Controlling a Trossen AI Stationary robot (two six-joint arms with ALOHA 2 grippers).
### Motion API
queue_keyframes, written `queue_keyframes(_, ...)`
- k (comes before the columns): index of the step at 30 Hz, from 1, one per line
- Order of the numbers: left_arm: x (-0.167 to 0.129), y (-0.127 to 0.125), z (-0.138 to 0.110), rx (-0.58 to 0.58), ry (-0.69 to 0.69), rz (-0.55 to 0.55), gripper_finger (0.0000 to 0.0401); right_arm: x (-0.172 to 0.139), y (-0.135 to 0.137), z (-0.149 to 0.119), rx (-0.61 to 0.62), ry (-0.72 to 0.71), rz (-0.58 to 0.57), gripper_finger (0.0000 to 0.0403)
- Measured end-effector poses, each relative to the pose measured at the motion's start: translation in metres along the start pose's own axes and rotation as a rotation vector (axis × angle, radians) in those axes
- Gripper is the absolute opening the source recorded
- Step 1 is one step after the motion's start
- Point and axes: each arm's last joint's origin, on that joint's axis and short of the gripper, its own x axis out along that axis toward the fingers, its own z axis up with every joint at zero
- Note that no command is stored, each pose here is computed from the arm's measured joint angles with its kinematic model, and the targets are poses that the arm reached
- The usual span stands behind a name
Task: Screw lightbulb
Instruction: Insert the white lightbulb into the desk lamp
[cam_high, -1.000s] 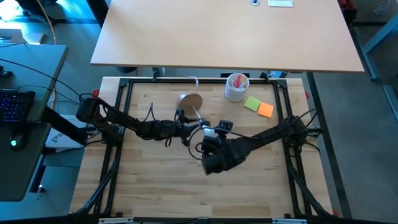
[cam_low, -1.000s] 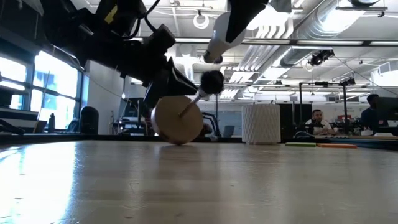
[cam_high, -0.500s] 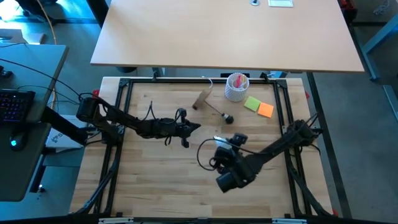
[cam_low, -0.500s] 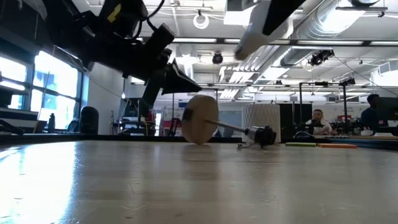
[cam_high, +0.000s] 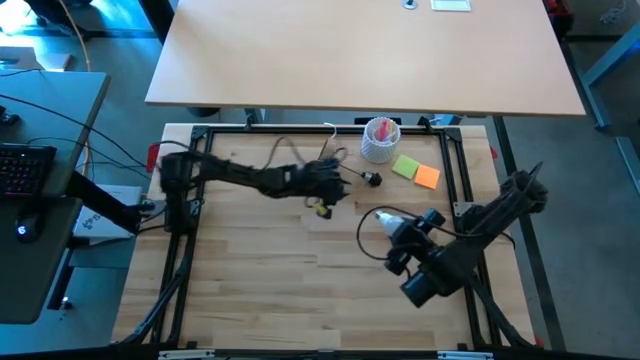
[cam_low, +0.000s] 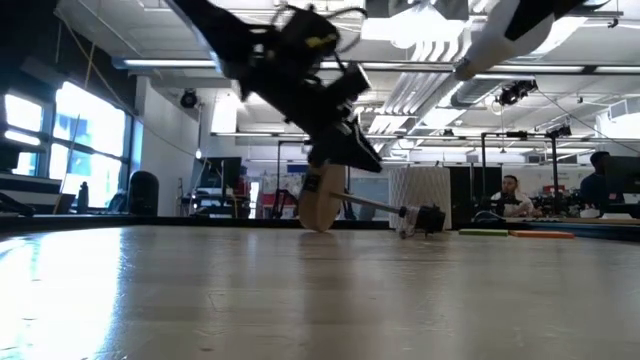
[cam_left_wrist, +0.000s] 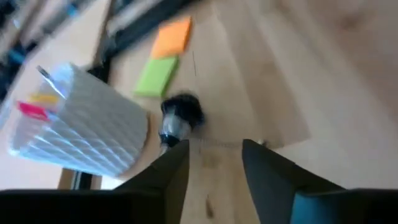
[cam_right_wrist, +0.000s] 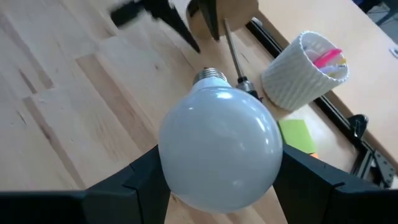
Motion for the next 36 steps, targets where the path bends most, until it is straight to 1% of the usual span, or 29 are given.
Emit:
queue_keyframes(4,0.033,0.013,0.010,0.039,0.122,0.035,0.0169,-0.002,-0.003,-0.008,0.021,-0.020,0.008,0.0231)
queue_keyframes(6,0.046,0.020,0.015,0.062,0.158,0.041,0.0173,-0.004,-0.003,-0.011,0.015,-0.028,0.014,0.0231)
queue_keyframes(10,0.067,0.025,0.013,0.117,0.263,0.036,0.0174,-0.006,0.000,-0.013,0.012,-0.034,0.027,0.0231)
queue_keyframes(14,0.086,0.028,0.005,0.173,0.345,0.040,0.0174,-0.009,0.001,-0.016,0.007,-0.041,0.041,0.0231)
queue_keyframes(19,0.103,0.027,-0.009,0.204,0.440,0.096,0.0174,-0.013,0.003,-0.019,0.007,-0.056,0.064,0.0231)
queue_keyframes(25,0.108,0.030,-0.018,0.212,0.470,0.095,0.0170,-0.016,0.005,-0.020,0.016,-0.093,0.086,0.0231)
queue_keyframes(27,0.108,0.031,-0.019,0.204,0.472,0.096,0.0158,-0.016,0.006,-0.020,0.020,-0.100,0.089,0.0231)
queue_keyframes(29,0.106,0.033,-0.017,0.195,0.466,0.102,0.0139,-0.016,0.006,-0.020,0.021,-0.100,0.090,0.0231)
queue_keyframes(32,0.105,0.033,-0.013,0.190,0.439,0.097,0.0094,-0.016,0.006,-0.020,0.021,-0.100,0.089,0.0231)
queue_keyframes(35,0.103,0.032,-0.010,0.161,0.385,0.036,0.0038,-0.016,0.006,-0.020,0.024,-0.099,0.092,0.0231)
queue_keyframes(36,0.103,0.032,-0.009,0.122,0.365,0.020,0.0029,-0.016,0.006,-0.020,0.025,-0.099,0.093,0.0231)
